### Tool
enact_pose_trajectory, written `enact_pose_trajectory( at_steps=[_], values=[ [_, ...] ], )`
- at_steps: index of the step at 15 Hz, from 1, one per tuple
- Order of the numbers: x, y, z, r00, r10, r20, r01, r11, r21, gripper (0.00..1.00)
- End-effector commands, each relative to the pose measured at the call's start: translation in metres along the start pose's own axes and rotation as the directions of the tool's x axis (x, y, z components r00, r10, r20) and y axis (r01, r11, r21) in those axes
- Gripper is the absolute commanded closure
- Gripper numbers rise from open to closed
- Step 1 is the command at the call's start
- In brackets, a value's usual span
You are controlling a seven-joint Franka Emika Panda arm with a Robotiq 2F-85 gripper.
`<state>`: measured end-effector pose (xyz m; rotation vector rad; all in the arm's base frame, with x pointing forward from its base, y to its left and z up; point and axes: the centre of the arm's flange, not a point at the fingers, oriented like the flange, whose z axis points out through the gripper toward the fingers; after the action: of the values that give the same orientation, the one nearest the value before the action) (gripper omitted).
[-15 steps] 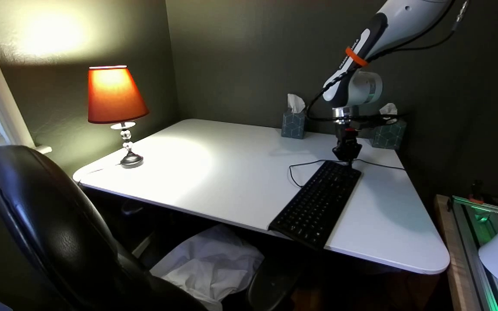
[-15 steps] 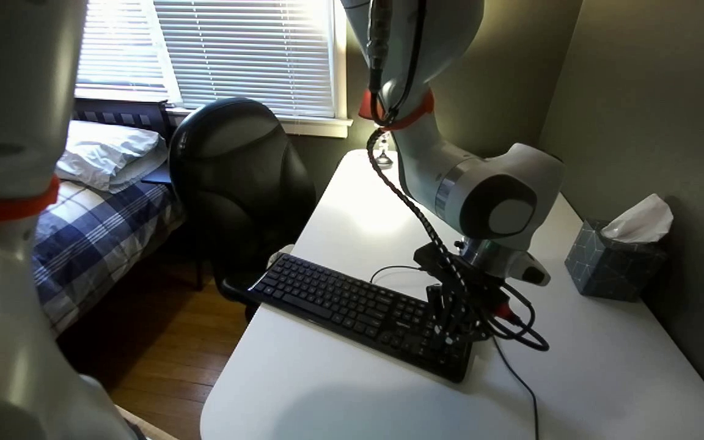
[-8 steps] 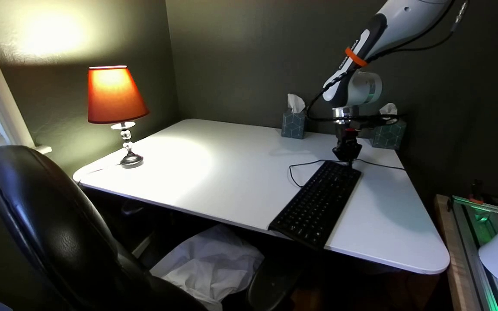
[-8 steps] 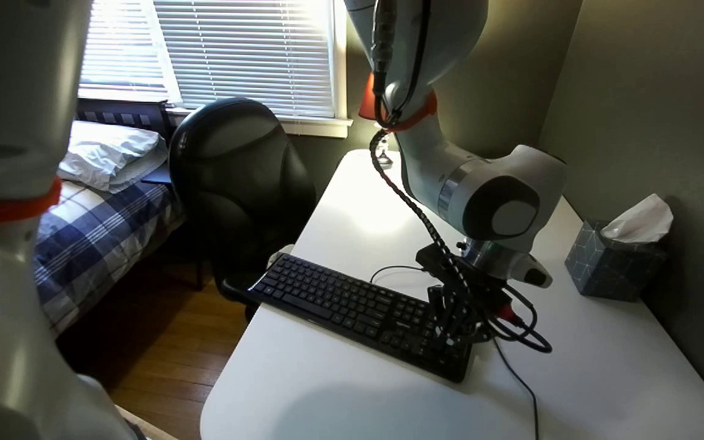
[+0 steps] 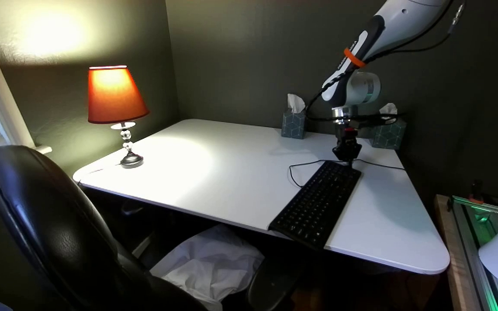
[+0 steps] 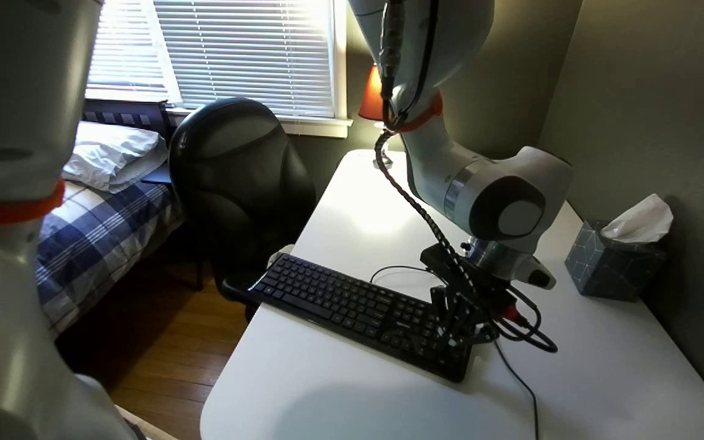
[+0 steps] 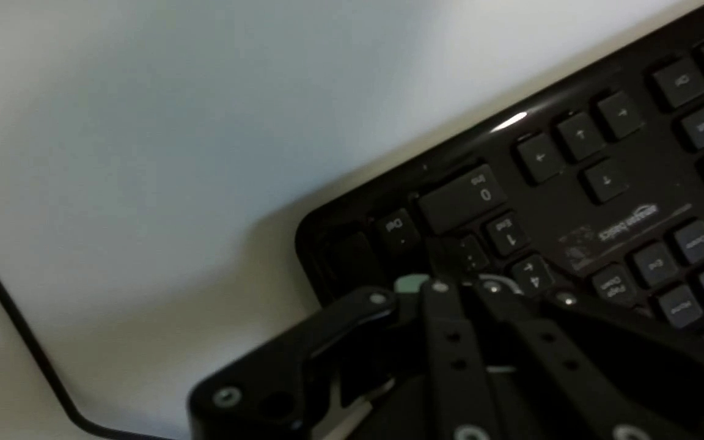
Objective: Press a button on the right side of the computer keyboard
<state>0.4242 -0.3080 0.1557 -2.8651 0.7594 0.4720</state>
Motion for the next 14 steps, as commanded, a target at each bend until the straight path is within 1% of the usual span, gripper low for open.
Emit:
enact_pose_trajectory(
  at_steps=[1, 14],
  values=[
    [0.0081, 0.0060, 0.0036, 1.000, -0.007, 0.026, 0.007, 1.000, 0.016, 1.00],
    [0.0089, 0.0067, 0.0024, 0.999, -0.021, 0.043, 0.020, 1.000, 0.023, 1.00]
  ],
)
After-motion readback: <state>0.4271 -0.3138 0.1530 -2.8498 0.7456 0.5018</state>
